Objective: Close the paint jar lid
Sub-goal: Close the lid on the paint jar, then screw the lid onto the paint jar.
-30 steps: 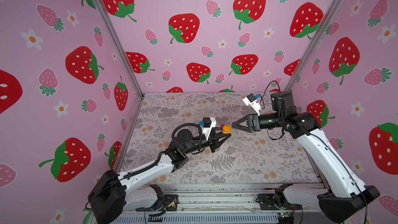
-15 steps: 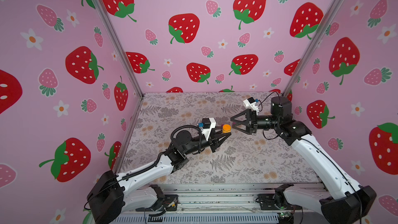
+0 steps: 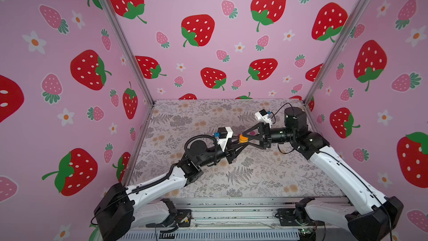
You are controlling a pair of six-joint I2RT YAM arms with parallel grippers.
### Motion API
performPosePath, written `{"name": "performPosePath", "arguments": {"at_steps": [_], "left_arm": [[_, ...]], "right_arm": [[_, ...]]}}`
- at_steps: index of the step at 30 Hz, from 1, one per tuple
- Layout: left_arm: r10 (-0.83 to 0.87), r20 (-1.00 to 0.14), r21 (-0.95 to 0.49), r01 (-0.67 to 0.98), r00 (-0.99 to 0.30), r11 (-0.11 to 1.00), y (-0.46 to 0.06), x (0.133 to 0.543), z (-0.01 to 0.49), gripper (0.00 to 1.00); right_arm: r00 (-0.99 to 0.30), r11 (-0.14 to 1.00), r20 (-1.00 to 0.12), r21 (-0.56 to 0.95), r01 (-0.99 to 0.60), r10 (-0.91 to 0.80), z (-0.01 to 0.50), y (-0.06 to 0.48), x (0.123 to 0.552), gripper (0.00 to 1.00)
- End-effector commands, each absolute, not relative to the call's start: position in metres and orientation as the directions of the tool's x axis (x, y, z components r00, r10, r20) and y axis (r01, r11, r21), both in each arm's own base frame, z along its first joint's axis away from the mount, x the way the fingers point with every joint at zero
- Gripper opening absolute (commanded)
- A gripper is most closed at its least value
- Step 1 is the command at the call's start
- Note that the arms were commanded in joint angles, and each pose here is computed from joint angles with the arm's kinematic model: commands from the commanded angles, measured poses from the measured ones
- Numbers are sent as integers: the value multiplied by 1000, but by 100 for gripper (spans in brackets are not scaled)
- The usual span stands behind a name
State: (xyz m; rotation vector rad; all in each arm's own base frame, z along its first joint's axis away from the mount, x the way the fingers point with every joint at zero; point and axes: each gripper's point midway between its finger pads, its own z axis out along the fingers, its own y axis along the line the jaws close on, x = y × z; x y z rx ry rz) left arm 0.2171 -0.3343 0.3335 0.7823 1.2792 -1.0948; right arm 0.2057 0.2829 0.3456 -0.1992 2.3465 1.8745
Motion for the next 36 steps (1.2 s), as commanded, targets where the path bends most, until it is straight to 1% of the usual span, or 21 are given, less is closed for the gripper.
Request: {"name": "performPosePath", "arguments": {"at_steps": [1,6,8,10,13,15,16,23,30,31,32,34,36], "left_arm": [[-208,-978,-99,940,-30,327,-335,217,343,0],[-206,-978,-99,938,-30,333,-334,217,344,0],[-205,-978,-100,938,-32,331,-334,217,344,0],[-204,-978,-103,938,-35,331,-335,217,344,0],[-206,-978,-104,938,-36,330,-335,217,344,0],[-206,-978,-103,938,-35,332,-334,217,345,0],[-205,-978,-103,937,-34,333,-334,218,345,0],[-205,-978,-104,936,-35,335,-334,217,345,0],[-198,-979,-105,937,-39,334,-334,217,346,0],[-195,-980,-106,936,-41,334,-334,217,346,0],[-194,-980,-107,937,-43,333,-334,216,346,0],[-187,-981,-110,937,-48,333,-334,216,346,0],[-182,-982,-111,937,-52,331,-332,216,346,0]], "right_arm": [[-979,214,-202,956,-201,-17,347,286,205,73],[-979,220,-201,955,-200,-17,346,287,205,66],[-980,221,-198,955,-197,-19,345,288,204,61],[-980,217,-199,956,-199,-21,346,288,203,59],[-980,217,-200,956,-199,-21,346,289,203,53],[-980,219,-200,955,-200,-19,346,289,203,53],[-980,219,-199,955,-198,-19,346,289,203,49],[-981,226,-192,955,-191,-19,343,290,202,37],[-981,229,-193,954,-191,-15,342,290,202,36],[-981,231,-193,954,-190,-12,342,289,202,38],[-981,230,-196,954,-192,-9,343,289,202,42],[-976,228,-216,951,-211,-2,349,287,201,60],[-968,241,-252,939,-246,-6,354,282,198,70]]}}
